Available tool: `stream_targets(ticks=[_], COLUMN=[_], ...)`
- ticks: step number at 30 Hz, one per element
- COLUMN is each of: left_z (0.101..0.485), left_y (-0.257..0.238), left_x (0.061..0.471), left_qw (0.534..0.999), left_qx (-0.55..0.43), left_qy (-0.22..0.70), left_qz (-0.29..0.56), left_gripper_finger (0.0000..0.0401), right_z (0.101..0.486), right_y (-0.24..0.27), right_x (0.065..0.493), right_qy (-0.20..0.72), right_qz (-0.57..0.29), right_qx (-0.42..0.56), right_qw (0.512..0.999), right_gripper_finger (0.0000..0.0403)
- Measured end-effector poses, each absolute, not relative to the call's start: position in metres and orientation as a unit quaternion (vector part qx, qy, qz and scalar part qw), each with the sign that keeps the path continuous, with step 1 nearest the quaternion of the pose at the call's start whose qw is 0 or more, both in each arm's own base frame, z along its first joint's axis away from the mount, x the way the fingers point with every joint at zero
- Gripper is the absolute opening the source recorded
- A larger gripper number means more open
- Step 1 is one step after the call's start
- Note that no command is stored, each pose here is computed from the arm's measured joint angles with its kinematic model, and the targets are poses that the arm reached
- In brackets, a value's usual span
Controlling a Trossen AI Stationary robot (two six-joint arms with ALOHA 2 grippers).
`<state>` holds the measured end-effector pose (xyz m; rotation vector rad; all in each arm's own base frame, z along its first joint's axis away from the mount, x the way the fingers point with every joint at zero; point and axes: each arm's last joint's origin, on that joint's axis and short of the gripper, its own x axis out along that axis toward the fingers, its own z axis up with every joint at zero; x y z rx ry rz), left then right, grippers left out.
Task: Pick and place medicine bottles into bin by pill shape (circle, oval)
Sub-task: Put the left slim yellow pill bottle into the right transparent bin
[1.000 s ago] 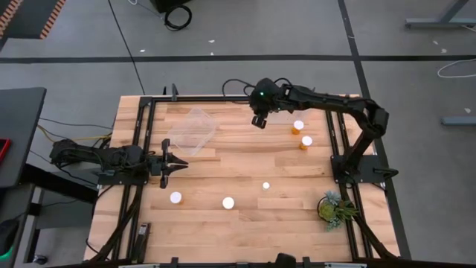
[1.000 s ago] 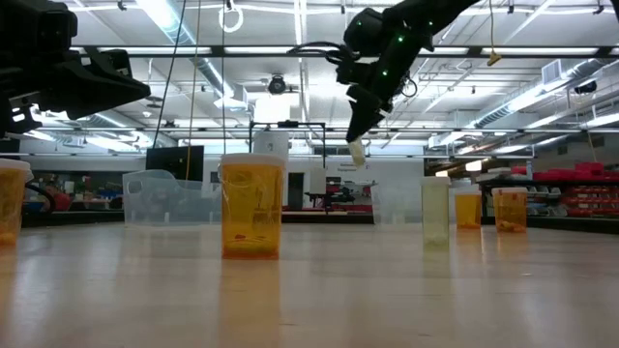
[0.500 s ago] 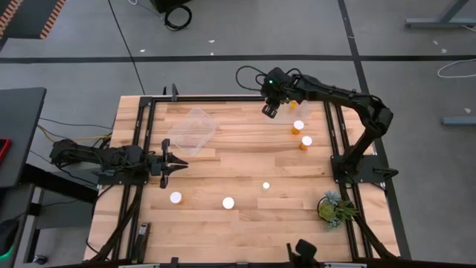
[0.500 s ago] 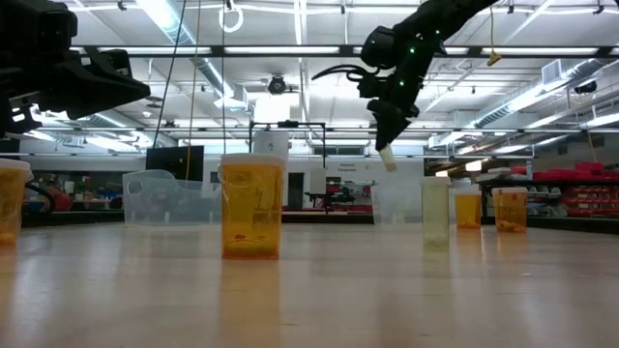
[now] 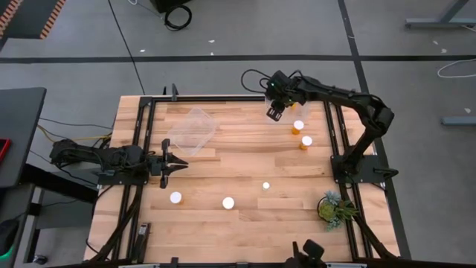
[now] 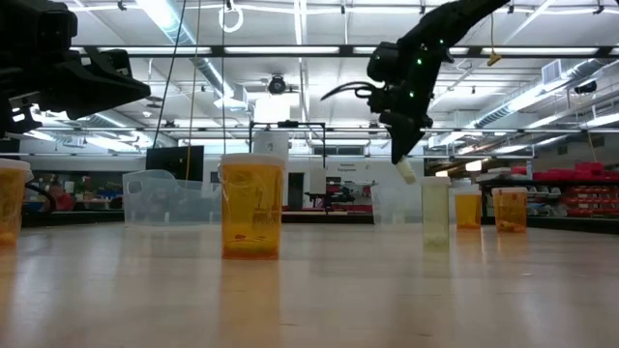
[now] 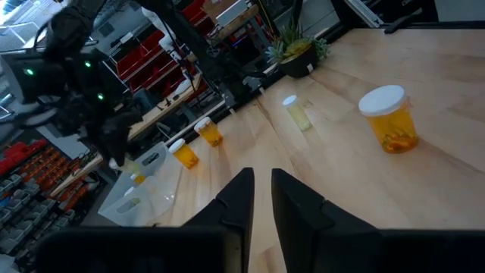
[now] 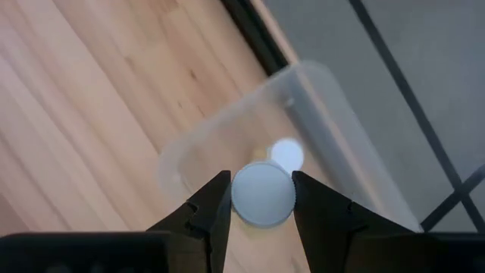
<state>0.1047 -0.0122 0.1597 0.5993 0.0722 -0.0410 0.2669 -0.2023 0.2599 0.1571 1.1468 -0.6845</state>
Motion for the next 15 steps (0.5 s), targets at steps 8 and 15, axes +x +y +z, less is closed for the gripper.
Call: stream_targets(ticks=[8, 15], left_z=[0.16, 0.16], left_y=[-0.012, -0.012], left_x=[0.105, 0.105], left_qw=[0.955, 0.955], left_qx=[0.295, 0.295], left_qy=[0.035, 0.035], left_qz=[-0.02, -0.02], left_gripper_finger=[0.0056, 0.0061], right_z=[0.224, 0.205], right_y=[-0.21, -0.208], right_x=[0.256, 0.251], right_qy=[0.521, 0.516], right_qz=[-0.335, -0.337], right_qx=[0.078, 0.09], right_qw=[0.781, 0.783], right_gripper_finger=[0.0138, 0.0138])
